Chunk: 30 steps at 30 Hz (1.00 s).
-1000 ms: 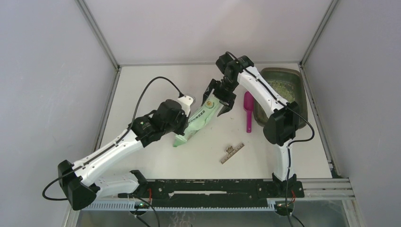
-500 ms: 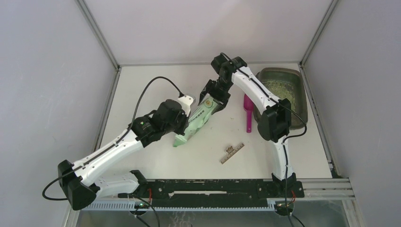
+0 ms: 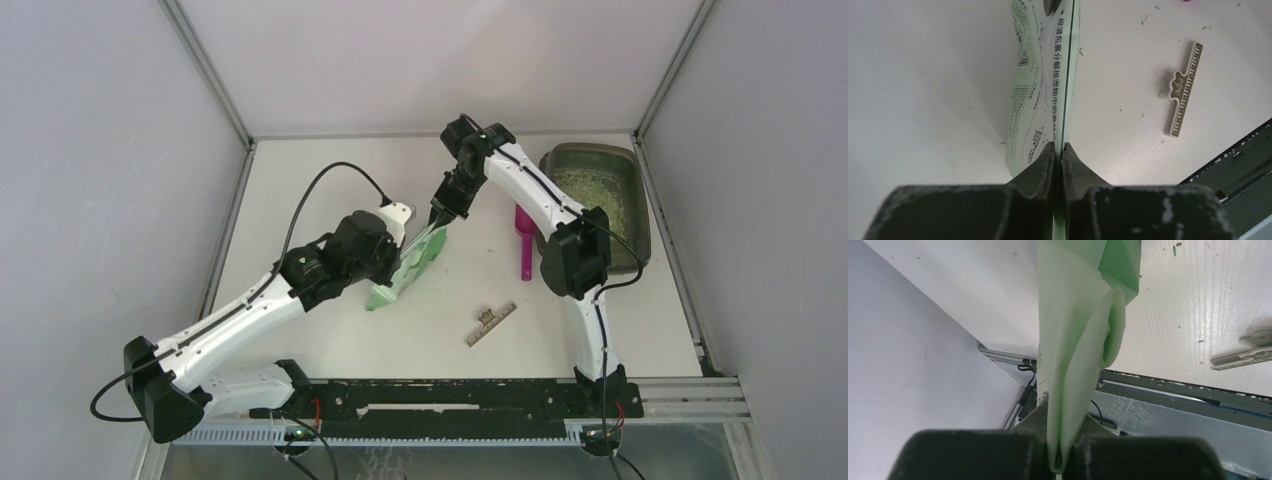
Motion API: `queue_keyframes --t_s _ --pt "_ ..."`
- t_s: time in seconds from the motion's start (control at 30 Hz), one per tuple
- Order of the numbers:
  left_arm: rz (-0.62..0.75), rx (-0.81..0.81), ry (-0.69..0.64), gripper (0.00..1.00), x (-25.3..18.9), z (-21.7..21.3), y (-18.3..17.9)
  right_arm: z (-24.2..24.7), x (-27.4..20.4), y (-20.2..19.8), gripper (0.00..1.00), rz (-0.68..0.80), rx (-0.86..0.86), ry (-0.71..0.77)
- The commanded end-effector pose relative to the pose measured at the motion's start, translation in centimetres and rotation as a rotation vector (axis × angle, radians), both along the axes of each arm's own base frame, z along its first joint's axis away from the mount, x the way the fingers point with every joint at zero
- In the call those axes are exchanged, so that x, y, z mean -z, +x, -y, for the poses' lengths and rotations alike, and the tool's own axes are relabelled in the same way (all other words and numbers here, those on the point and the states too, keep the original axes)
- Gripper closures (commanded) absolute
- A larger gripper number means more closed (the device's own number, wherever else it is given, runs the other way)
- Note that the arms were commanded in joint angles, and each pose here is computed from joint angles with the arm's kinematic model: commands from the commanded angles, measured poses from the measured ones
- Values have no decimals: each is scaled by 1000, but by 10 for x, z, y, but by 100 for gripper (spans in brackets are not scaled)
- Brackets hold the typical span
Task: Fill the litter box with clean litter
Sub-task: Close the cat litter bag at the center of the board.
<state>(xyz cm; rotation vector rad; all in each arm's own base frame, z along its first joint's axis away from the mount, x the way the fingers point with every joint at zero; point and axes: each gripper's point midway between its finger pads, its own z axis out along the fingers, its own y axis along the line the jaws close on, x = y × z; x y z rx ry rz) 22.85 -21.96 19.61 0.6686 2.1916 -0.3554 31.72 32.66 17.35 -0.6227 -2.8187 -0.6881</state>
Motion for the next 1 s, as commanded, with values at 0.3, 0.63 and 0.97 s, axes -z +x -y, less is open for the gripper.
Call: queue_keyframes --t_s 0.3,0.63,0.97 --pt "5 -30 82 76 18 2 -6 -7 -25 8 100 59 11 70" --pt "-12 -162 178 89 33 -17 2 -14 -28 7 100 70 -13 105" --pt "13 -178 187 100 25 -22 5 28 -53 15 15 223 -33 77"
